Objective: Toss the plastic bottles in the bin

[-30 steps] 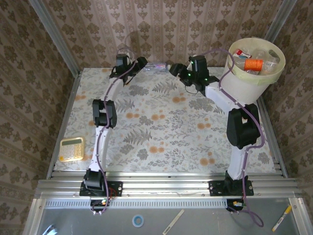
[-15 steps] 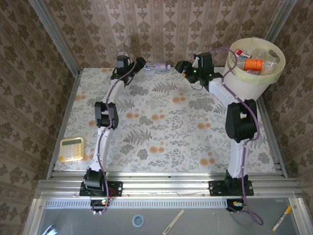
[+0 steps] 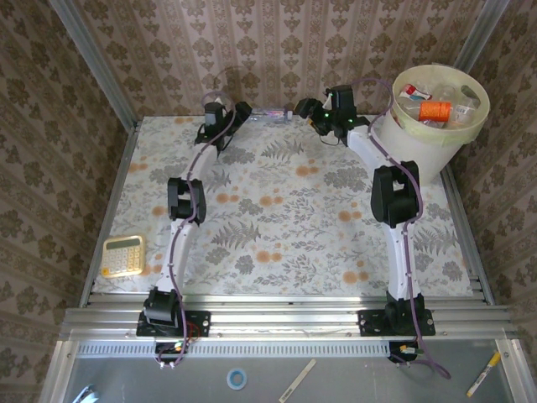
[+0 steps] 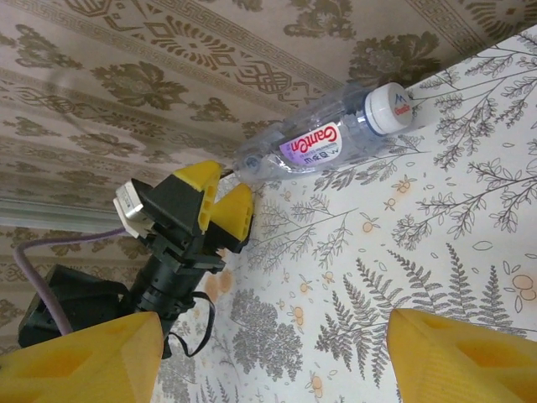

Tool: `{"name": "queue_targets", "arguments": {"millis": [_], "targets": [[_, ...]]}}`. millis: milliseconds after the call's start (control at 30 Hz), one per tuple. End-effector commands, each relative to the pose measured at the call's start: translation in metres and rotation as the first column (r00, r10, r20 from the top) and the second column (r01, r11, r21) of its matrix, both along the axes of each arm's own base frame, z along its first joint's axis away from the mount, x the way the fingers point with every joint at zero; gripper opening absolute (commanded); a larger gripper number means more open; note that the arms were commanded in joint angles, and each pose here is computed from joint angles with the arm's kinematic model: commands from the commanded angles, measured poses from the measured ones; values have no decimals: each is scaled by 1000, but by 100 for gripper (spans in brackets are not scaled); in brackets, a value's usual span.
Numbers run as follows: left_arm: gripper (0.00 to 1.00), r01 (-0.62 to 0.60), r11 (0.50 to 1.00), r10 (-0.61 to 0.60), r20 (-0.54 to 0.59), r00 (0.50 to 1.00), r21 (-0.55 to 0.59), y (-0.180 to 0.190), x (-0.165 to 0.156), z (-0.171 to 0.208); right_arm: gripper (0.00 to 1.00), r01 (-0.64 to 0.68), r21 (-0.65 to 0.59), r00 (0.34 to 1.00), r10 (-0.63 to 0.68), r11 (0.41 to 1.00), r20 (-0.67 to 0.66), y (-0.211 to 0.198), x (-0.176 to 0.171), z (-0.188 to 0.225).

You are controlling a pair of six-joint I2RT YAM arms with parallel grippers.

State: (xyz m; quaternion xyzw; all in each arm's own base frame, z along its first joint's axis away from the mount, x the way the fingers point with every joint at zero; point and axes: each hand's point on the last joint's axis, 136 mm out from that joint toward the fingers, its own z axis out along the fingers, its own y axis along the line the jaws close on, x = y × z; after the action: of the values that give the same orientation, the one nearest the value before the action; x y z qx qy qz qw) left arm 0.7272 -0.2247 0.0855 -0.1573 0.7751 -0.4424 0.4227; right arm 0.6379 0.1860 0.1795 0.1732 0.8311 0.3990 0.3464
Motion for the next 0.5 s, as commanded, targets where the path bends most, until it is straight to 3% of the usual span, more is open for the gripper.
{"name": "queue_targets", "arguments": {"millis": [0, 100, 200, 233, 300, 467], "targets": [[78, 92, 996, -91, 38, 995, -23, -30, -10, 3, 72, -18, 0, 1000, 18, 1000, -15, -2, 4, -4], [74, 217, 974, -207, 127, 970, -66, -56, -23, 25, 72, -35, -4, 999, 35, 999, -24, -4, 2, -7], [74, 496, 867, -464, 281, 840, -52, -111, -76, 71, 71, -53, -51, 997, 50, 997, -67, -14, -9, -14], [71, 531, 846, -495, 299, 816, -52, -121, -95, 77, 70, -44, -67, 995, 38, 997, -92, -24, -14, -19], [69, 550, 833, -501, 342, 795, -60, -122, -130, 92, 70, -39, -83, 993, 30, 996, -112, -38, -27, -21], [66, 540, 840, -491, 348, 799, -54, -96, -216, 126, 70, -13, -137, 989, -8, 990, -150, -62, -54, -26]]}}
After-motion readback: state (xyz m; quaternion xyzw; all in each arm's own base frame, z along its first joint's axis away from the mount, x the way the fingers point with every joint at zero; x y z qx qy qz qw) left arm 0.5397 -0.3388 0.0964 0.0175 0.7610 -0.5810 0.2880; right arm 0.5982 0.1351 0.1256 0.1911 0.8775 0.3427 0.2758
